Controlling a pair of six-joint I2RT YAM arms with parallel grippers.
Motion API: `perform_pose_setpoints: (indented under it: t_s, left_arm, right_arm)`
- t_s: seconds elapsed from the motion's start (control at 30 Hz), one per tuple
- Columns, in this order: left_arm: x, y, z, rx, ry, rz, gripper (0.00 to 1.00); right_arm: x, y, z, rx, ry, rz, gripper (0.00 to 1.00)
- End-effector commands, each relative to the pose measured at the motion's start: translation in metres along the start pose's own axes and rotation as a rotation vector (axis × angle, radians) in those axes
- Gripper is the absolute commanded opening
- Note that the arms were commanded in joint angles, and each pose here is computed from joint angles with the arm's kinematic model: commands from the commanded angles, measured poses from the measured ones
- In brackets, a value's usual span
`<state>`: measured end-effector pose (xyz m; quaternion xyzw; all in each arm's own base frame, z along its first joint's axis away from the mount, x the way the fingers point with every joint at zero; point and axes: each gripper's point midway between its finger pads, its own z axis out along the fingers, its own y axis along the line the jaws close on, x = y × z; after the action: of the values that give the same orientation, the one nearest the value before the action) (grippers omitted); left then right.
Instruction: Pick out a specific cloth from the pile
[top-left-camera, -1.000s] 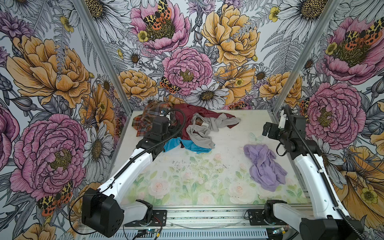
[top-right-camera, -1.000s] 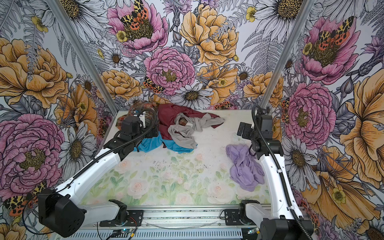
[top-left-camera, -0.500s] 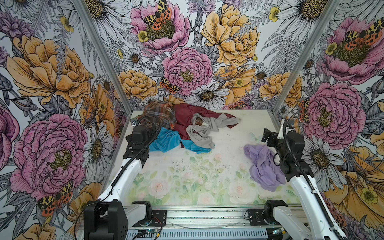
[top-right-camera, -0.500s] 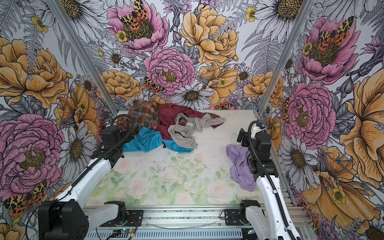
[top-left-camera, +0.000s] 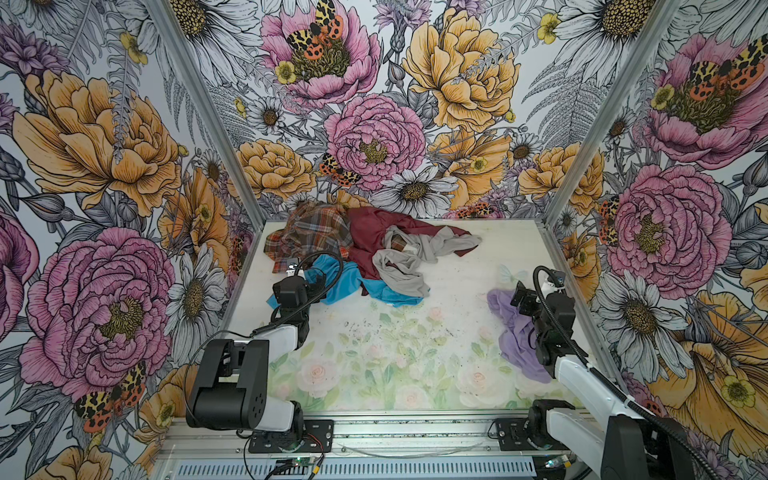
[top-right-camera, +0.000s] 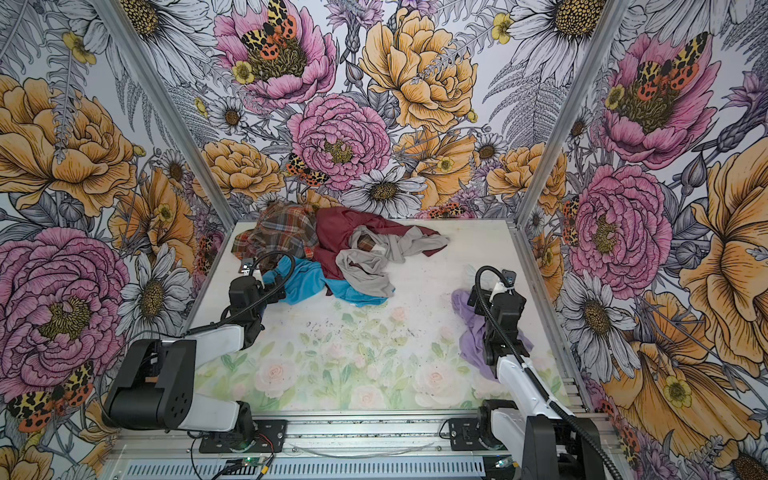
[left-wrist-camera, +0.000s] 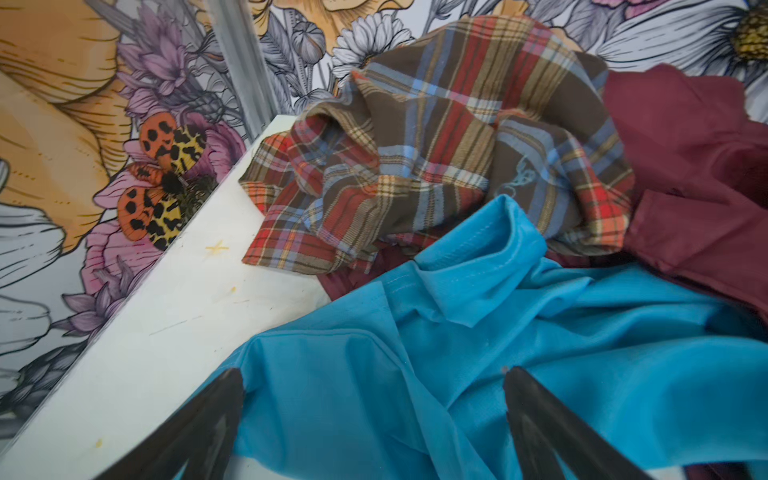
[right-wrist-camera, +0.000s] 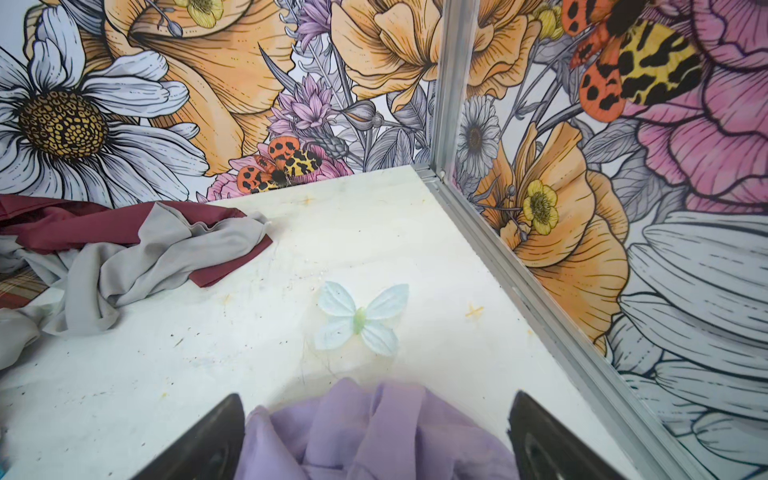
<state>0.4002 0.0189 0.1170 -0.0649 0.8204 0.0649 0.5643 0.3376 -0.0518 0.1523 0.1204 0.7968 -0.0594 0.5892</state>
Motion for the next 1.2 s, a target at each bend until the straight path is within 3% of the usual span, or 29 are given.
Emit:
perform_pose_setpoints:
  t_s: [0.0, 0.23, 0.63, 0.77, 0.9, 1.17]
  left_arm:
    - [-0.022, -0.011, -0.005, 0.065, -0.168, 0.013, 0.99]
    - [-0.015, 0.000, -0.007, 0.039, -0.214, -0.031, 0.99]
    - [-0.013, 0.012, 0.000, 0.018, -0.183, -0.077, 0.99]
    - [-0.013, 0.012, 0.000, 0.016, -0.182, -0.077, 0.99]
    - [-0.013, 0.012, 0.000, 0.015, -0.182, -0.075, 0.99]
    - [-0.013, 0.011, 0.000, 0.009, -0.181, -0.066, 0.99]
  right_arm:
    - [-0.021, -0.001, 0.003, 0.012, -0.127, 0.005, 0.99]
    - [-0.001, 0.011, 0.018, -0.027, -0.134, -0.014, 0.99]
    - [0.016, 0.024, 0.034, -0.050, -0.209, -0.064, 0.99]
    - [0.018, 0.026, 0.043, -0.050, -0.159, -0.076, 1.00]
    - [0.023, 0.032, 0.066, -0.057, -0.026, -0.089, 0.99]
    - [0.022, 0.032, 0.064, -0.068, -0.044, -0.085, 1.00]
